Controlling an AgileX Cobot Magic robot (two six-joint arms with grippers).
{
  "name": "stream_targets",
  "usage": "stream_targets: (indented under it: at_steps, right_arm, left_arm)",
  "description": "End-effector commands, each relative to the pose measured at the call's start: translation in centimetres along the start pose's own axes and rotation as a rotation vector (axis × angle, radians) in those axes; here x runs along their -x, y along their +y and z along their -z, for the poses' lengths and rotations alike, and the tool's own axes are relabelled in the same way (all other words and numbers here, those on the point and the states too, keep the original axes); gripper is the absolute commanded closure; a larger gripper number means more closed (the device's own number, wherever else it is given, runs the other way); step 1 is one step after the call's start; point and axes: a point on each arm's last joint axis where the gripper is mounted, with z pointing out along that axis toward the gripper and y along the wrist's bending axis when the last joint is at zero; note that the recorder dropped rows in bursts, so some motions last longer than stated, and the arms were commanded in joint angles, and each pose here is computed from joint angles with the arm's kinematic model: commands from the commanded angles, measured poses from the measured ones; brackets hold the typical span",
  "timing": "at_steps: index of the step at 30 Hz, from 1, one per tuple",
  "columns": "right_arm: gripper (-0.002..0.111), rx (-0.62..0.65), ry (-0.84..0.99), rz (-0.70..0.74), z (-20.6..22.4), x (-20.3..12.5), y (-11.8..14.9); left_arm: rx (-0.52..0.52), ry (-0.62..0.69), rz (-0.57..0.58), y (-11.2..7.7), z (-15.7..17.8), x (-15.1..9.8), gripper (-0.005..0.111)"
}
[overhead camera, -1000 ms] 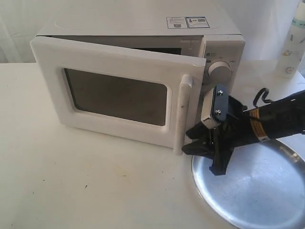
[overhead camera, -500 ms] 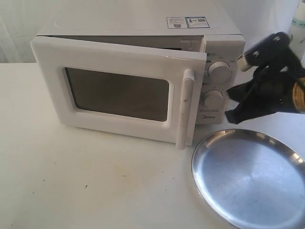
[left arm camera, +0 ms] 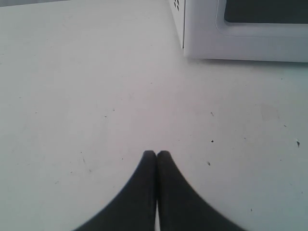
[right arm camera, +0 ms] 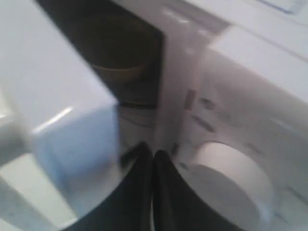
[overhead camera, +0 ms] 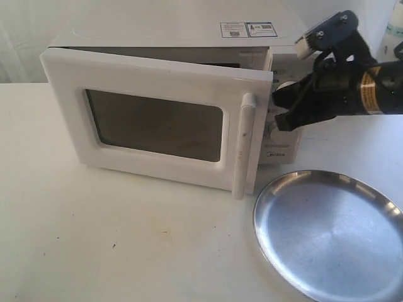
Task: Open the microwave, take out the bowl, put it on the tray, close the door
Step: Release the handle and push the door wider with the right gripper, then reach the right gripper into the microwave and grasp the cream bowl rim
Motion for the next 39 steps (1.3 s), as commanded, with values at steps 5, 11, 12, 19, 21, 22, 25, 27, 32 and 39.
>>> stream_targets:
  at_steps: [5,11,12,19,21,22,25,27,32,39]
  right_arm:
    - [0.108,0.407,-0.078,0.094,-0.6,0.0,3.0]
    - [0.108,0.4,-0.076,0.094,-0.6,0.0,2.9]
    - [0.108,0.4,-0.076,0.094,-0.6,0.0,2.9]
    - [0.108,0.417,-0.138,0.019,-1.2,0.7,3.7]
    - [0.108,0.435,-0.163,0.029,-1.8,1.0,4.5]
    - [0.107,0.44,-0.181,0.048,-2.2,1.2,4.9]
    - [0.097,0.412,-0.249,0.156,-3.5,1.7,6.2]
    - [0.087,0.361,-0.288,0.196,-4.4,2.1,6.8]
    - [0.057,0.145,-0.341,0.236,-6.5,2.4,6.7]
    - [0.048,0.11,-0.253,0.337,-11.1,-0.3,6.8]
  left_arm:
    - [-0.008,-0.002,0.005,-0.1,0.0,0.1,0.107]
    - [-0.008,-0.002,0.005,-0.1,0.0,0.1,0.107]
    - [-0.008,-0.002,0.005,-0.1,0.0,0.1,0.107]
    - [-0.008,-0.002,0.005,-0.1,0.0,0.1,0.107]
    - [-0.008,-0.002,0.005,-0.1,0.0,0.1,0.107]
    - [-0.008,-0.002,0.005,-0.1,0.0,0.1,0.107]
    - [-0.008,-0.002,0.005,-0.1,0.0,0.1,0.107]
    - [-0.008,-0.002,0.005,-0.1,0.0,0.1,0.107]
    - [-0.008,-0.002,0.005,-0.1,0.0,0.1,0.107]
    - [-0.008,-0.002,0.005,-0.1,0.0,0.1,0.107]
